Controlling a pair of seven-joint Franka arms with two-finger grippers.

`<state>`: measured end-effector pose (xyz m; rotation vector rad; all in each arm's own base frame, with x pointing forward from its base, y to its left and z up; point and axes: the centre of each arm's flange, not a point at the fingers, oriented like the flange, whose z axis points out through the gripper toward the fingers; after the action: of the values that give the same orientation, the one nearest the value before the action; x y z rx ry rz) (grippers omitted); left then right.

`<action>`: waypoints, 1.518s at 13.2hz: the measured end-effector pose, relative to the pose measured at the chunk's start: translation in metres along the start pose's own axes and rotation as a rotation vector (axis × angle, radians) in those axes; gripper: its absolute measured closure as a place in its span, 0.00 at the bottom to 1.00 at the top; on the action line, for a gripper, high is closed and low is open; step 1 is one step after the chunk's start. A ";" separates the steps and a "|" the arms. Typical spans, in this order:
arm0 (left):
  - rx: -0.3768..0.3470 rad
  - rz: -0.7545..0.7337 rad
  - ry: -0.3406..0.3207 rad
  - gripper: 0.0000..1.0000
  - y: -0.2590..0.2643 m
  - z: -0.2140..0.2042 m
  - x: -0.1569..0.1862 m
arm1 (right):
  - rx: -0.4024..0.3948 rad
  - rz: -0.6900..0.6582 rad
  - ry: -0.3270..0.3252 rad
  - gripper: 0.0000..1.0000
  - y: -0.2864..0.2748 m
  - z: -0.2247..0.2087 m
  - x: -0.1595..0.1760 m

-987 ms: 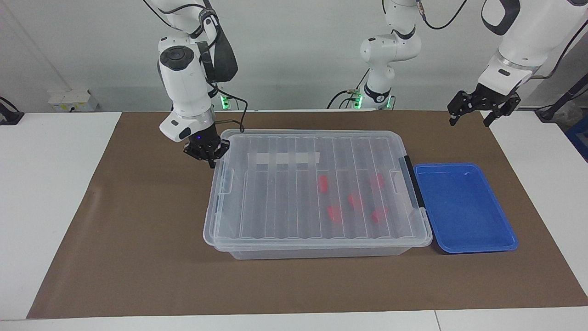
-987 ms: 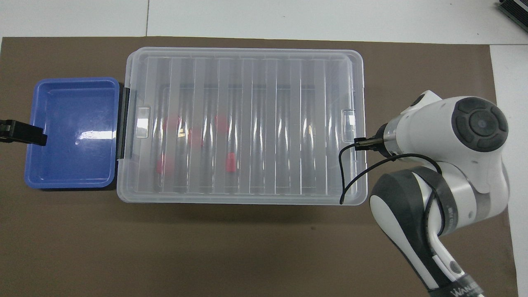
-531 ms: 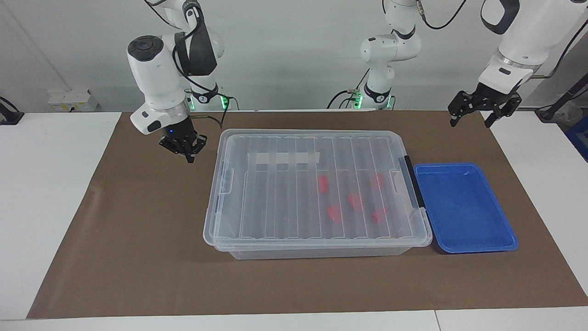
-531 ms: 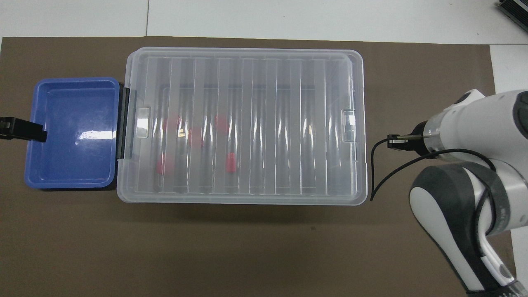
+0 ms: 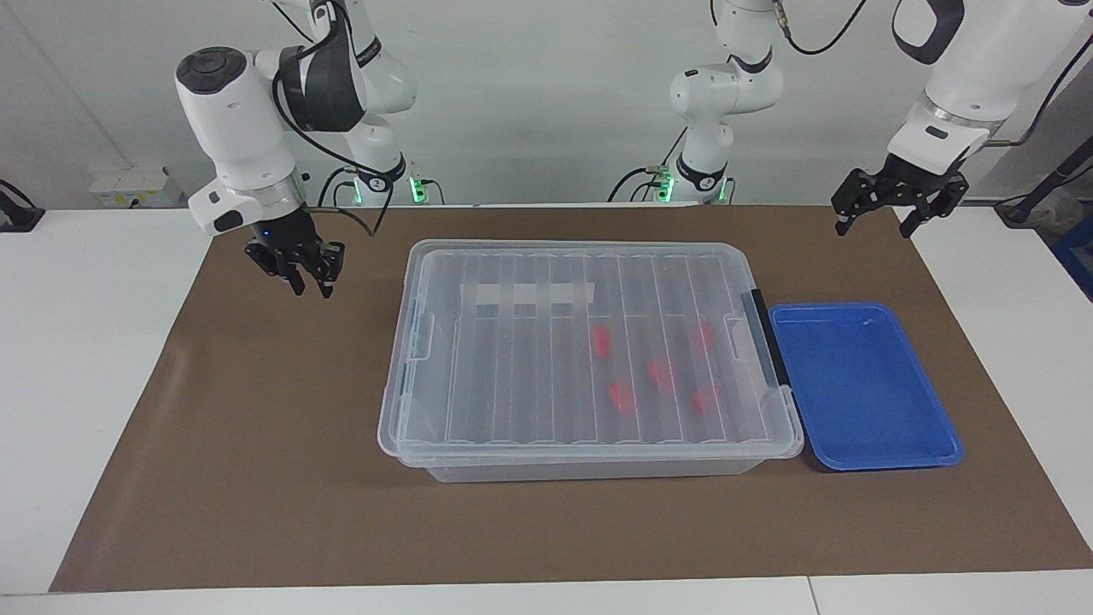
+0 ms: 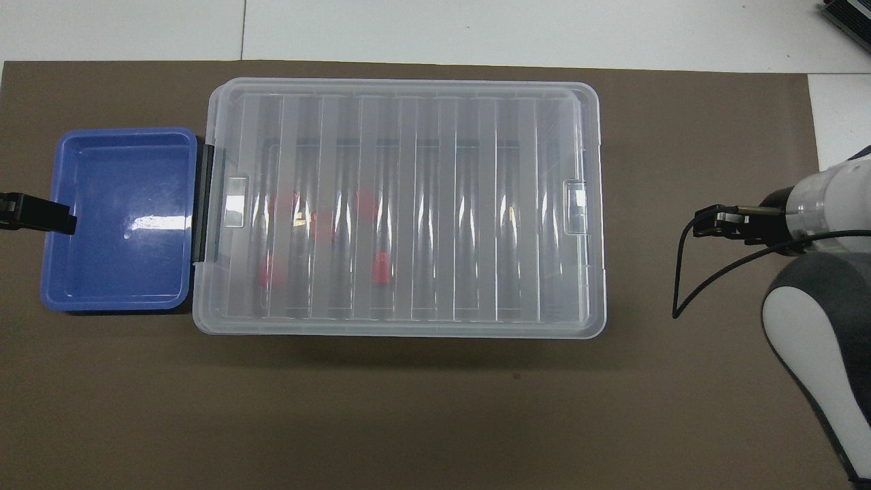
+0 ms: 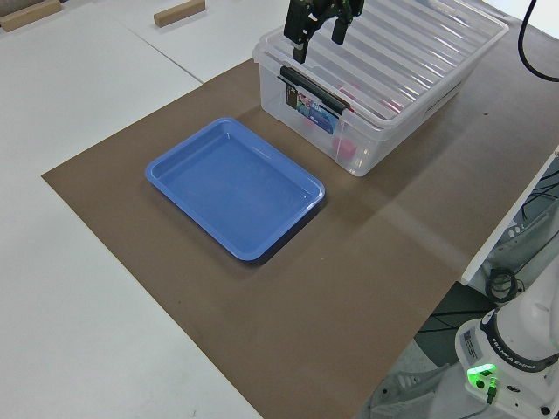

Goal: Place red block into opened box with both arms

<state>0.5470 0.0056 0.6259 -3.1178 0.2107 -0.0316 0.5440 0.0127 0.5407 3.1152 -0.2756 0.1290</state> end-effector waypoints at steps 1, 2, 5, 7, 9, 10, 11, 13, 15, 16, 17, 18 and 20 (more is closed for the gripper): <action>0.000 -0.003 0.000 0.00 -0.002 0.000 0.000 | 0.000 0.001 0.000 0.08 0.000 -0.009 0.001; 0.000 -0.004 0.000 0.00 -0.002 0.000 0.000 | -0.001 0.001 -0.004 0.01 0.000 -0.019 0.002; 0.000 -0.005 0.000 0.00 -0.003 0.000 0.000 | -0.006 0.004 -0.028 0.03 0.001 -0.051 0.007; 0.000 -0.005 0.000 0.00 -0.003 0.000 0.000 | -0.006 0.005 -0.034 0.02 0.000 -0.067 0.012; 0.000 -0.005 0.000 0.00 -0.003 0.000 0.000 | -0.006 0.004 -0.034 0.02 -0.001 -0.073 0.015; 0.000 -0.005 0.000 0.00 -0.003 0.000 0.000 | -0.006 0.003 -0.035 0.01 -0.001 -0.074 0.015; 0.000 -0.005 0.000 0.00 -0.003 0.000 0.000 | -0.007 0.002 -0.038 0.01 -0.002 -0.074 0.014; 0.000 -0.005 0.000 0.00 -0.003 0.000 0.000 | -0.009 0.001 -0.049 0.01 -0.002 -0.073 0.013; 0.000 -0.005 0.000 0.00 -0.003 0.000 0.000 | -0.013 0.001 -0.068 0.00 -0.001 -0.071 0.011; 0.000 -0.005 0.000 0.00 -0.003 0.000 0.000 | -0.015 0.001 -0.080 0.00 -0.001 -0.071 0.010; 0.000 -0.005 0.000 0.00 -0.003 0.000 0.000 | -0.017 0.001 -0.086 0.00 -0.001 -0.070 0.009; 0.000 -0.005 0.000 0.00 -0.003 0.000 0.000 | -0.019 0.001 -0.093 0.00 -0.001 -0.069 0.008; 0.000 -0.005 0.000 0.00 -0.003 0.000 0.000 | -0.021 0.001 -0.100 0.00 0.000 -0.069 0.007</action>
<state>0.5469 0.0084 0.6259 -3.1183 0.2026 -0.0314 0.5454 0.0131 0.6097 3.1053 -0.2780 -0.0300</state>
